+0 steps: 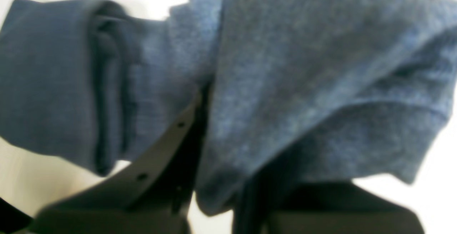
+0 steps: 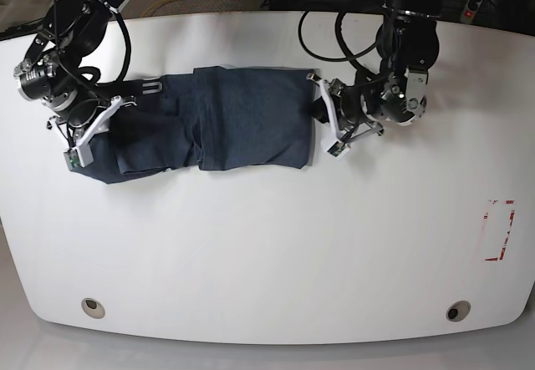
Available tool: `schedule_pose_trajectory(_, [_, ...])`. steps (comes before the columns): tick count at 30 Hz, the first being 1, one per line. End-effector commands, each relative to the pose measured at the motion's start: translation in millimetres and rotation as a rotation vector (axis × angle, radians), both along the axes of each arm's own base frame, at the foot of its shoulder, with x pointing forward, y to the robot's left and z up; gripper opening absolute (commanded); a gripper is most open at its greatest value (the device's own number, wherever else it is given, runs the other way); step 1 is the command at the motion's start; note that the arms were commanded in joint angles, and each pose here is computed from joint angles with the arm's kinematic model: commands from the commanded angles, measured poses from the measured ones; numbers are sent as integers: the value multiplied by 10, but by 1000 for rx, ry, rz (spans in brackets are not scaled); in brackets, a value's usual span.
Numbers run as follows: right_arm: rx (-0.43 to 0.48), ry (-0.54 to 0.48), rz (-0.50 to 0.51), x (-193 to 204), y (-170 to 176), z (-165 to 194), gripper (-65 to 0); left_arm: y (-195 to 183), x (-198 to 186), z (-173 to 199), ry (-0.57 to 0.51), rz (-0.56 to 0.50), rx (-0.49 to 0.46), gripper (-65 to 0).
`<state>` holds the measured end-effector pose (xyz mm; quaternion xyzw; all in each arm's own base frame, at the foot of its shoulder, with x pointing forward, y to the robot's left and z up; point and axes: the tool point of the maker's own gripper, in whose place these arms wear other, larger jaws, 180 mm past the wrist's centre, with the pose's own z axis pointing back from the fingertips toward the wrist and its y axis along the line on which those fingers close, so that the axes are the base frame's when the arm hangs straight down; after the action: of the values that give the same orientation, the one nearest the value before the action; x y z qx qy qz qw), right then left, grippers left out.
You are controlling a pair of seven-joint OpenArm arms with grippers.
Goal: Fold the T-shirt properly
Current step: 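Grasp both strip ends and fold them inward toward each other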
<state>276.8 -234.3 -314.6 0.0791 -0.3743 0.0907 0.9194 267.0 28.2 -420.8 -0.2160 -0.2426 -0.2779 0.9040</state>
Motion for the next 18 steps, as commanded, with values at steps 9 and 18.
schedule_pose_trajectory(9, [35,-81,196,187,685,170,-650,-519,-116,24,24,-93,-48,-594])
schedule_pose_trajectory(18, [111,-92,329,196,1280,122,-650,-641,-90,63,-3,-66,-90,-594])
